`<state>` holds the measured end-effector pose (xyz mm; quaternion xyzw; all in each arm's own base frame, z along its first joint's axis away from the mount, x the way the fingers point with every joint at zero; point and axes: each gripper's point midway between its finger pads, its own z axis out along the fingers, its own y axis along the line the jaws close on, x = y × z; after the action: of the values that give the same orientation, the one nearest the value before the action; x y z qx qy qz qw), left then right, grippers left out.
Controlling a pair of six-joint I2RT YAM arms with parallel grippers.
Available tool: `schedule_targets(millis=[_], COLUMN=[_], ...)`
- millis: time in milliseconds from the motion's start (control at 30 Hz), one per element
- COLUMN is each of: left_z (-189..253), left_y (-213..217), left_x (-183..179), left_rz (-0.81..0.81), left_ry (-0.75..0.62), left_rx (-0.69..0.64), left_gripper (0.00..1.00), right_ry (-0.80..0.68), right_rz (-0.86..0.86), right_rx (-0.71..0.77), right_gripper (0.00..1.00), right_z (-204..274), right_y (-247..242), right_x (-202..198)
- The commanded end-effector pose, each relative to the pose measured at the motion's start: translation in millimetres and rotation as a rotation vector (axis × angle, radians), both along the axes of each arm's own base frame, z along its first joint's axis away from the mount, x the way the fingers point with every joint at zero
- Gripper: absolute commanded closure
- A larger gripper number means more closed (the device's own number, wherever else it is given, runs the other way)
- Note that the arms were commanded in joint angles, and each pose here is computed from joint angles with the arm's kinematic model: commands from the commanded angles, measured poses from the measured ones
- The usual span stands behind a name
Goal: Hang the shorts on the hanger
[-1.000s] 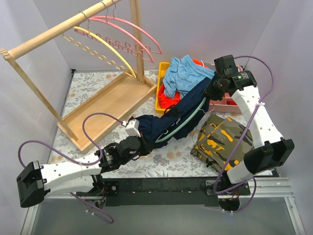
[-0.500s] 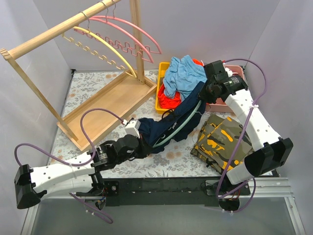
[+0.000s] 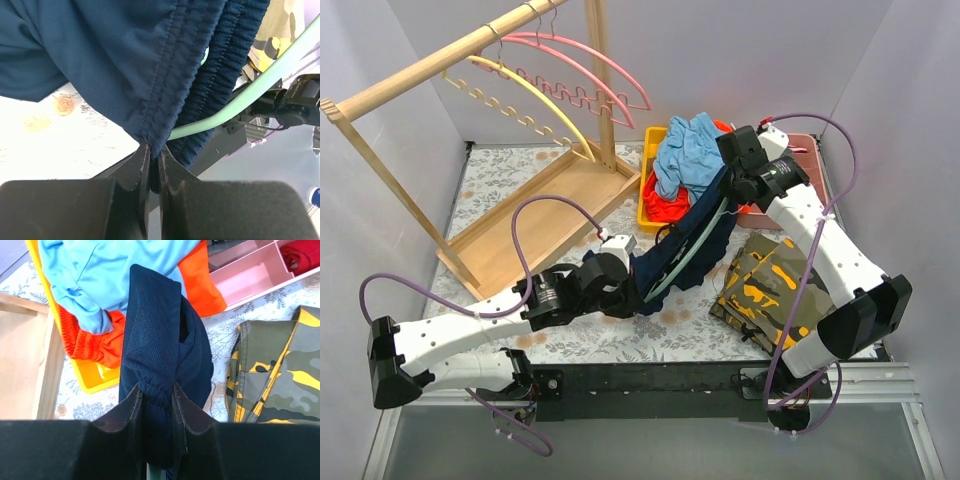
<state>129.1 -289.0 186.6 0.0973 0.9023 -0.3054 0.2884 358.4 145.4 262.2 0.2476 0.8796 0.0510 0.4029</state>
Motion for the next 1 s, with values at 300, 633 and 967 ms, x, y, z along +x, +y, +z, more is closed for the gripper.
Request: schedule_targets(millis=[300,633,967], left_z=[6,-14,23], left_y=[51,84,66], left_x=[-41,-59,-59], left_rz=[-0.019,-0.011,-0.066], left_ry=[0.096,0.172,0.14], left_rx=[-0.025,0.082,-0.011], left_gripper=[1.0,1.0,1.0], right_ry=[-0.161,-0.205,-0.211], right_rz=[-0.136,-0.187,-0.181], right_rx=[-0.085,-0.174,-0.171], right_gripper=[0.99,0.99,0.99], right_z=[33,48,54], right_y=[-19,-37,-32], right_x=[32,35,35])
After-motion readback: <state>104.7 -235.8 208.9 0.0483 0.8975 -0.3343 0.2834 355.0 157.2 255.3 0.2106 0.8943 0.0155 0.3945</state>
